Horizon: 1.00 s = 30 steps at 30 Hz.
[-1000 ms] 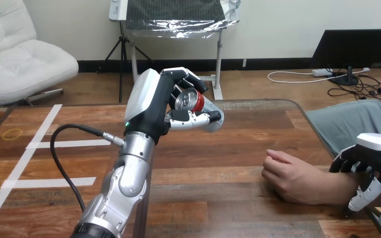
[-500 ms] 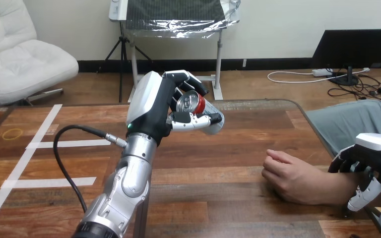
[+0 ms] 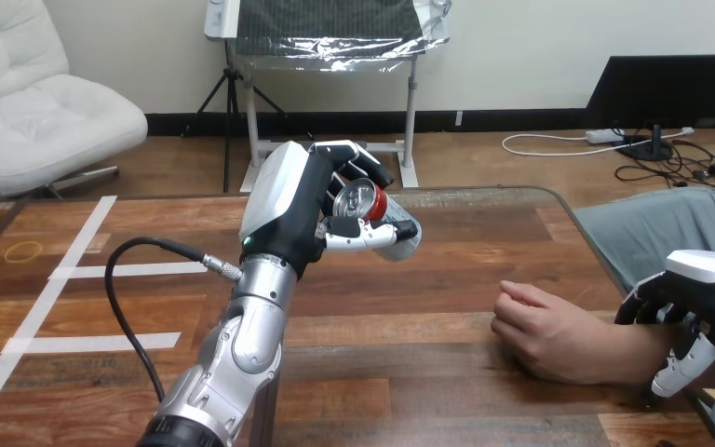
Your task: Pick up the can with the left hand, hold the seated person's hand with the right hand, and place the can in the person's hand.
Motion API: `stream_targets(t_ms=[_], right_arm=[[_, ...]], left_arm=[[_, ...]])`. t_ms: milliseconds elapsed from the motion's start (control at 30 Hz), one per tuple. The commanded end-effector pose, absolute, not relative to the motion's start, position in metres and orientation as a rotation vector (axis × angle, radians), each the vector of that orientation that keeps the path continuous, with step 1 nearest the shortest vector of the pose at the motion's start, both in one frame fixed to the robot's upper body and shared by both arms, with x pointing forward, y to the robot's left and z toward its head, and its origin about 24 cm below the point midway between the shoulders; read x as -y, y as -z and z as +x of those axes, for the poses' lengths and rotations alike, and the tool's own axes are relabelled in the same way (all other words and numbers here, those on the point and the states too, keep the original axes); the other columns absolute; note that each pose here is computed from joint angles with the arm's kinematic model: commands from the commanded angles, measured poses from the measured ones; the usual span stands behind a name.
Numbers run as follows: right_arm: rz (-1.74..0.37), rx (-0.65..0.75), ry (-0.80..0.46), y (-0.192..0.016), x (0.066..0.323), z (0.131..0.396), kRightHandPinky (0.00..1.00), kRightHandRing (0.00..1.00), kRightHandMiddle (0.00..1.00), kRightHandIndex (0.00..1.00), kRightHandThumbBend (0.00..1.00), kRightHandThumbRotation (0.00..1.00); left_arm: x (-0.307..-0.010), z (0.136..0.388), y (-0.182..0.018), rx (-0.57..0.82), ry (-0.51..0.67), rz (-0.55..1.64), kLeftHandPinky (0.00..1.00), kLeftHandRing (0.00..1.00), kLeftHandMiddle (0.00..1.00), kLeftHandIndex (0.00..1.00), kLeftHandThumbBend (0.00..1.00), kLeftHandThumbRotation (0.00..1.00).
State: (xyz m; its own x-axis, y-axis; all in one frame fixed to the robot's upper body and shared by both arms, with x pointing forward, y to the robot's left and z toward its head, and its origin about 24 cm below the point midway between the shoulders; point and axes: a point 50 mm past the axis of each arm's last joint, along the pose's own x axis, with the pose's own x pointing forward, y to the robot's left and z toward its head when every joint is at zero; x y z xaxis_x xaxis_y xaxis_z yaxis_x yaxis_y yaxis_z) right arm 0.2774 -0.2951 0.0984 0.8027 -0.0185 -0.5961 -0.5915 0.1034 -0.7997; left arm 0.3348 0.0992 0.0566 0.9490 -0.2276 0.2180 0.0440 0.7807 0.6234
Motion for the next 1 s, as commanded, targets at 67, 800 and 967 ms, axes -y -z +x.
stream_targets(t_ms=[67,800,967], right_arm=[[-1.433,-0.427,-0.416,-0.1171,0.2844,0.2915,0.68,0.76,0.80,0.77,0.72,0.00],[-1.448,-0.397,-0.425,-0.1155,0.2820,0.2907,0.65,0.74,0.79,0.76,0.72,0.00],[-1.454,-0.402,-0.426,-0.1148,0.2819,0.2911,0.65,0.74,0.79,0.76,0.72,0.00]], left_arm=[[-0.0892,0.3534,-0.0938,0.414,0.118,0.672,0.31,0.36,0.44,0.49,0.62,0.00],[-0.0878,0.3555,-0.0888,0.397,0.121,0.676,0.32,0.37,0.44,0.49,0.63,0.00],[-0.0877,0.3556,-0.0884,0.398,0.120,0.675,0.32,0.37,0.44,0.48,0.63,0.00]])
